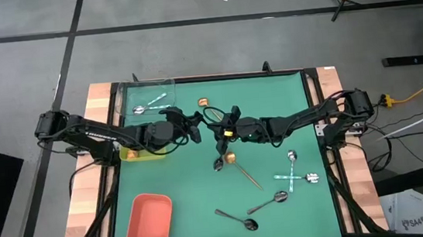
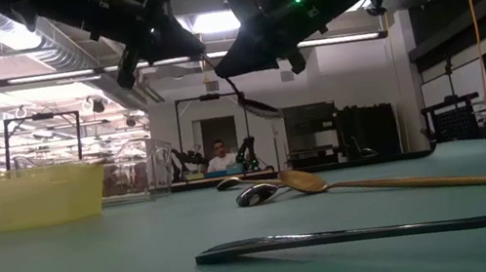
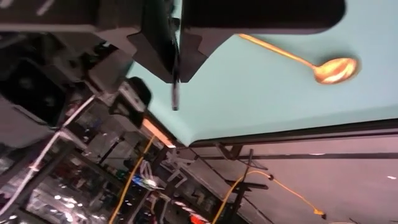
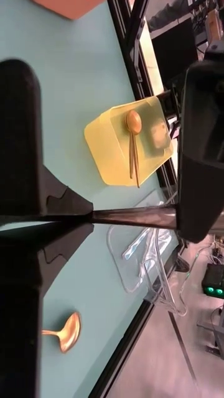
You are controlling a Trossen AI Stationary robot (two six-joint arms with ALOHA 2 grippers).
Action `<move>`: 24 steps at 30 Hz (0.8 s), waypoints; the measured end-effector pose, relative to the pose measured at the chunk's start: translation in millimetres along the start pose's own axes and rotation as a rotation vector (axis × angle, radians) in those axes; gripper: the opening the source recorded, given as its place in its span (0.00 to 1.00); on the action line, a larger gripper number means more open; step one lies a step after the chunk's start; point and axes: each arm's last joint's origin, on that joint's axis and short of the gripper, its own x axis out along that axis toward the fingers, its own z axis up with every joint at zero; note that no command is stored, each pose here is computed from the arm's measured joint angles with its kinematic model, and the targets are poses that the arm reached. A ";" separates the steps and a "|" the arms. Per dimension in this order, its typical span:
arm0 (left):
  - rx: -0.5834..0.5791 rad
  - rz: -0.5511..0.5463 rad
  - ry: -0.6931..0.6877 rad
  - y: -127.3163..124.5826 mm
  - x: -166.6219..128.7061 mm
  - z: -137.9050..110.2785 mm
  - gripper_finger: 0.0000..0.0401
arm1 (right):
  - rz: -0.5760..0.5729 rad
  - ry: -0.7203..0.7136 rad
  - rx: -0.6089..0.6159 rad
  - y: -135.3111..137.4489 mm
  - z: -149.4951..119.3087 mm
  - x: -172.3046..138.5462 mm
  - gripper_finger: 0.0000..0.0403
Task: Sort silverware by color (type)
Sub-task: Put the black spoon into the orange bin
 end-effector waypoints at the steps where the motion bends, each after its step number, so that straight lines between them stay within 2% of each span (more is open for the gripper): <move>1: -0.002 -0.003 0.000 -0.3 -0.1 0.1 0.02 | 0.000 0.000 0.000 0.0 0.0 0.0 0.00; 11: 0.026 -0.015 0.014 -0.5 -0.2 -0.5 0.01 | 0.000 0.001 0.000 0.1 -0.1 0.0 0.02; 16: 0.125 0.011 0.022 2.4 0.4 -2.7 0.01 | 0.003 -0.006 0.003 0.5 0.8 -0.1 0.09; 24: 0.170 -0.031 0.048 0.9 -1.7 -1.0 0.00 | -0.002 0.014 -0.006 0.2 -1.3 -0.3 0.22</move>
